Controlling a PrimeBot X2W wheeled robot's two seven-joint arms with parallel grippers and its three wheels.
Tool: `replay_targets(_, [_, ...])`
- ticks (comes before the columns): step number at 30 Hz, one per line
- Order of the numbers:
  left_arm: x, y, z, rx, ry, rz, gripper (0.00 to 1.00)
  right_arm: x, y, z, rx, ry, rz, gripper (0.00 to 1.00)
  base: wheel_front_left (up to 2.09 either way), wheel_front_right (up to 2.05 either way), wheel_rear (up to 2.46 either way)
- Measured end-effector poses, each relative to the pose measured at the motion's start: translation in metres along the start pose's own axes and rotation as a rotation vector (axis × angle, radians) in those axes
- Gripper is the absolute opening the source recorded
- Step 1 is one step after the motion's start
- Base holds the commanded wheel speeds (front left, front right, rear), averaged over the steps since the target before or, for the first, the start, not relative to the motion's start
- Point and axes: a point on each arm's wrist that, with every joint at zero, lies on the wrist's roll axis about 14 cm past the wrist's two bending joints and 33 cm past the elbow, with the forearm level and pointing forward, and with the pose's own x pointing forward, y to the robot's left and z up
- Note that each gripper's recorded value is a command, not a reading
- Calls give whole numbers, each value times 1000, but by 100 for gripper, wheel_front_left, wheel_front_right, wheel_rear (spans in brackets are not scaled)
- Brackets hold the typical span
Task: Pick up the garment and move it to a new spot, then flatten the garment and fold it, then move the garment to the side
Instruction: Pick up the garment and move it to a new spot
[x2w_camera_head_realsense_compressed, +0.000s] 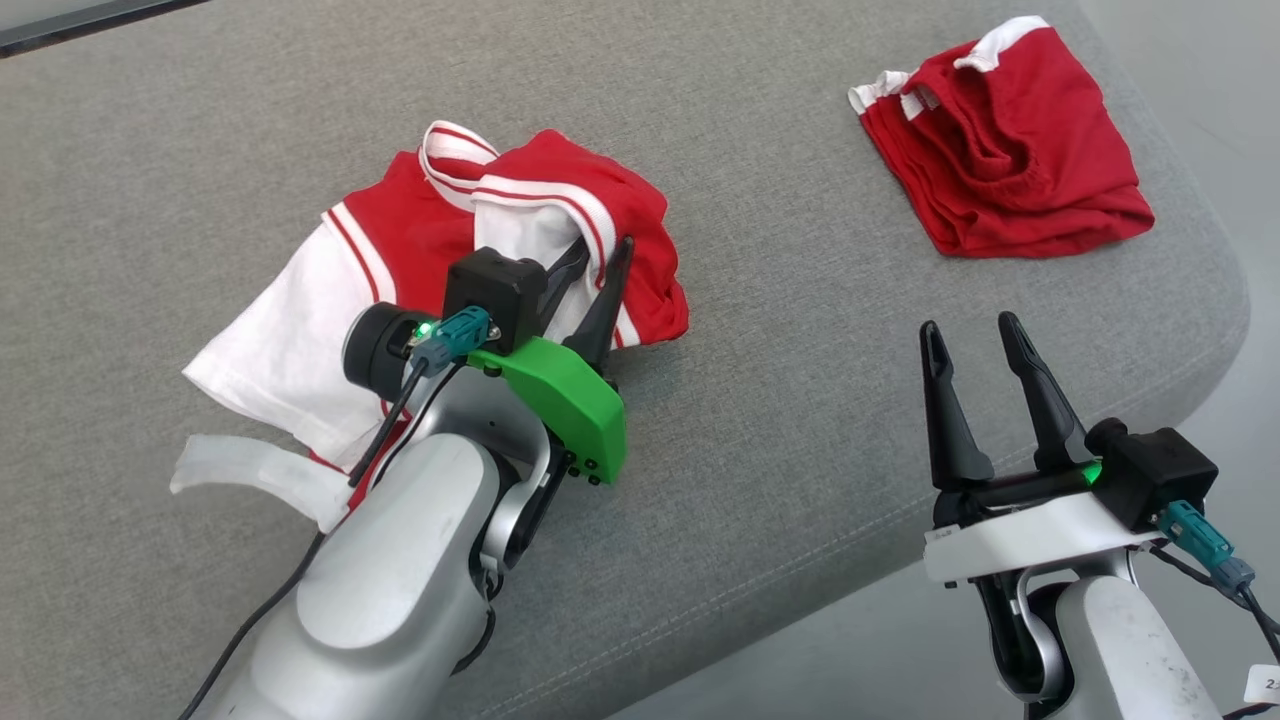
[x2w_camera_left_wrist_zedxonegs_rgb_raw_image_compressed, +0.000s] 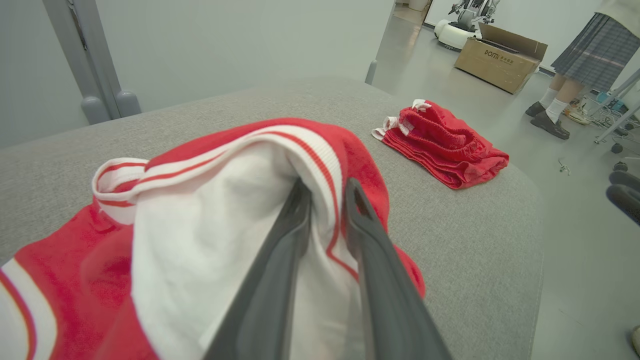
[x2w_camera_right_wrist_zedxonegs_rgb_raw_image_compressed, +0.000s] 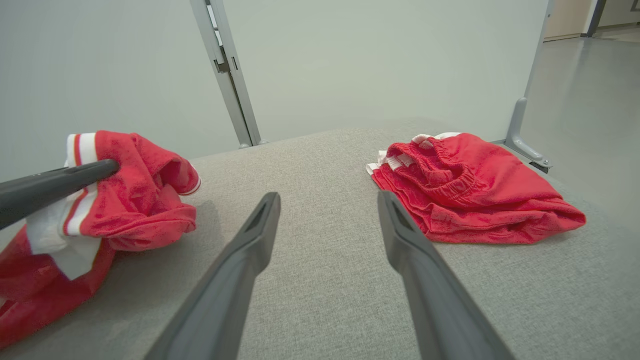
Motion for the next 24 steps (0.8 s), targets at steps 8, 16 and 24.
replay_targets(8, [9, -21, 6, -20, -66, -97, 100, -1, -9, 0, -13, 3, -27, 100, 0, 0, 0])
replay_targets(16, [-16, 12, 50, 5, -233, 15, 100, 13, 15, 3, -15, -21, 51, 100, 0, 0, 0])
replay_targets(24, [-83, 100, 86, 49, -382, 315, 100, 26, 54, 0, -11, -28, 170, 100, 0, 0, 0])
